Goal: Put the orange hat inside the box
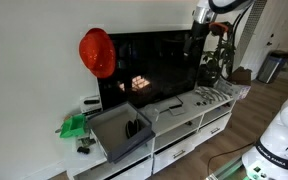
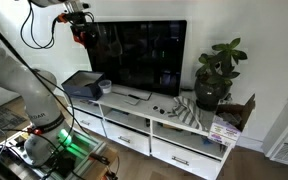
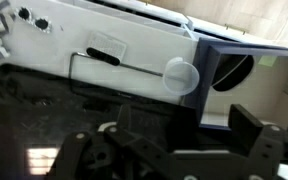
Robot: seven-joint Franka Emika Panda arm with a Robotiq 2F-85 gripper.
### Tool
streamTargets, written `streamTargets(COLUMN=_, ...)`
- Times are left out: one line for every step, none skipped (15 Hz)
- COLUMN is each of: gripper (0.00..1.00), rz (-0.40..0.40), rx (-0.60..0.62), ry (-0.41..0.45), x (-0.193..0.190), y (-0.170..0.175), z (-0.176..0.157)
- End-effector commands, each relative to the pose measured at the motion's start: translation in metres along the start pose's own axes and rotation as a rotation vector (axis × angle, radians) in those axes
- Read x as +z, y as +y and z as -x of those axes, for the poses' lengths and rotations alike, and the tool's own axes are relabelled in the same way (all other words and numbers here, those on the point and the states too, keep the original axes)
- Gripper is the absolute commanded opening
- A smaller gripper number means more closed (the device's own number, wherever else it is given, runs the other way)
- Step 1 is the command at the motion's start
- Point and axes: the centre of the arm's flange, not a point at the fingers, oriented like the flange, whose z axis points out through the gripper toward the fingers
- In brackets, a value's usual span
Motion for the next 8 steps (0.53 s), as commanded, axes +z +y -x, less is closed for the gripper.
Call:
streamTargets(gripper=1.0, rz=-0.067, rx=-0.184, ry=0.054, x=-0.025, y=-0.07, z=-0.068)
streamTargets(gripper=1.0, rz=-0.095, rx=-0.232, ry=0.072, x=-0.031, y=-0.093, z=-0.078)
streamTargets(gripper=1.0, rz=-0.106, rx=-0.285, ry=0.094, x=-0.033, y=-0.115, z=-0.086)
streamTargets(gripper=1.0, rz=-0.061, rx=-0.203, ry=0.078, x=-0.025, y=-0.09, z=-0.05)
streamTargets(gripper=1.0, rz=-0.073, rx=-0.239, ry=0.089, x=-0.028, y=-0.108, z=-0.059)
streamTargets(gripper=1.0, rz=-0.081, rx=-0.259, ry=0.09, x=-0.028, y=-0.118, z=-0.065)
streamTargets(gripper=1.0, rz=-0.084, rx=-0.267, ry=0.088, x=-0.026, y=-0.122, z=-0.069)
streamTargets(gripper=1.0, rz=-0.086, rx=-0.27, ry=0.086, x=-0.025, y=-0.121, z=-0.072)
